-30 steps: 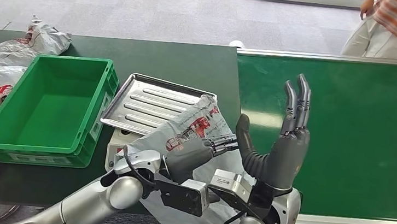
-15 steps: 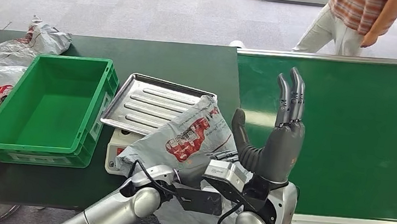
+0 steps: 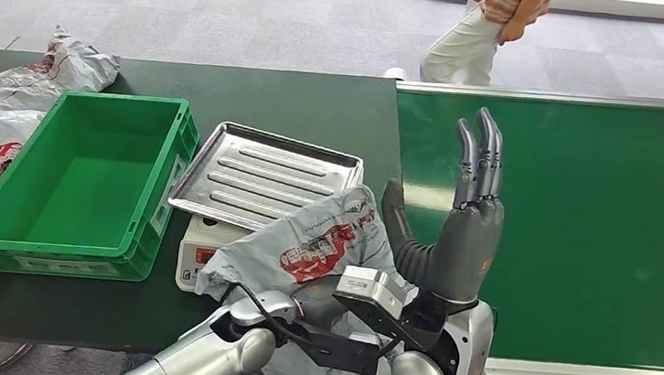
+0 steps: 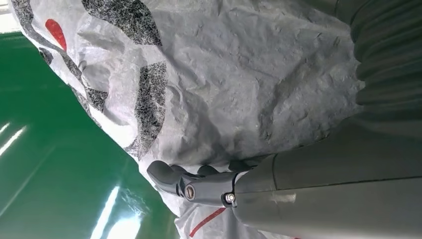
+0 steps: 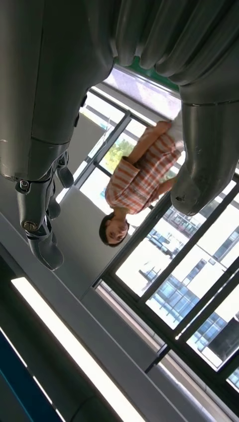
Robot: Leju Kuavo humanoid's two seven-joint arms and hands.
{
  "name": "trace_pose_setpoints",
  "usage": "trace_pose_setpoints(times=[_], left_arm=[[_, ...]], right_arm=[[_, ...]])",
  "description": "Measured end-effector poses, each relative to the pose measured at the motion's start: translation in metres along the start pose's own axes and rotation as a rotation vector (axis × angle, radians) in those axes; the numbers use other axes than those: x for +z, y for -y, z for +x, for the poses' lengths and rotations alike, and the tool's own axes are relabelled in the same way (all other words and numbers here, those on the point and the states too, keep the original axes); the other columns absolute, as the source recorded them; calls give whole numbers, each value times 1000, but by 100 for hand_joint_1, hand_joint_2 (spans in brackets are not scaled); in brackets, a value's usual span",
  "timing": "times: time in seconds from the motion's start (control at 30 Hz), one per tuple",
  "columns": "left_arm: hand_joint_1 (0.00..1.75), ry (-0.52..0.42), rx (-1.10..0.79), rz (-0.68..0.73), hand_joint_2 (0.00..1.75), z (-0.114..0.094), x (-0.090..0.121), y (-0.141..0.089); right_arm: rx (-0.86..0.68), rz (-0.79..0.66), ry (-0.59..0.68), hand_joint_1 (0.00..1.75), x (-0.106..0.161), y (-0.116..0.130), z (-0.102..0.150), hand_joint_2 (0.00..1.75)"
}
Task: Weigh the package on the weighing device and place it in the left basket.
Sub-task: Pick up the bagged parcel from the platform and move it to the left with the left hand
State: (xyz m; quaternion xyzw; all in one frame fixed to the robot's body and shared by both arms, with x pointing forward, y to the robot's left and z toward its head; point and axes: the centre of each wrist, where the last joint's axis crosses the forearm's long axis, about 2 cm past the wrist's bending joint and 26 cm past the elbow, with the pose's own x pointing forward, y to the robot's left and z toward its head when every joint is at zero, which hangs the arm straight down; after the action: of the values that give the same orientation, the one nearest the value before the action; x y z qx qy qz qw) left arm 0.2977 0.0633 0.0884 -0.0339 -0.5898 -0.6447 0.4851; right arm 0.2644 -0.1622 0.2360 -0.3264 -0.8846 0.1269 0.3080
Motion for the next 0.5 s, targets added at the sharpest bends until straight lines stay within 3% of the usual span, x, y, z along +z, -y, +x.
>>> trace_pose_setpoints(times=[0.03, 0.13, 0.17, 0.5], left_arm=[[16, -3, -1, -1, 175, -1, 0, 1], [142, -10, -9, -4, 175, -3, 0, 3], [175, -11, -12, -4, 175, -4, 0, 4], [175, -13, -42, 17, 175, -5, 1, 4]], right_arm=[[-3, 2, 0, 0, 0, 0, 0, 175], [-8, 8, -1, 0, 0, -1, 0, 175], [-9, 8, -1, 0, 0, -1, 0, 175], [-17, 13, 5, 0, 0, -1, 0, 175]])
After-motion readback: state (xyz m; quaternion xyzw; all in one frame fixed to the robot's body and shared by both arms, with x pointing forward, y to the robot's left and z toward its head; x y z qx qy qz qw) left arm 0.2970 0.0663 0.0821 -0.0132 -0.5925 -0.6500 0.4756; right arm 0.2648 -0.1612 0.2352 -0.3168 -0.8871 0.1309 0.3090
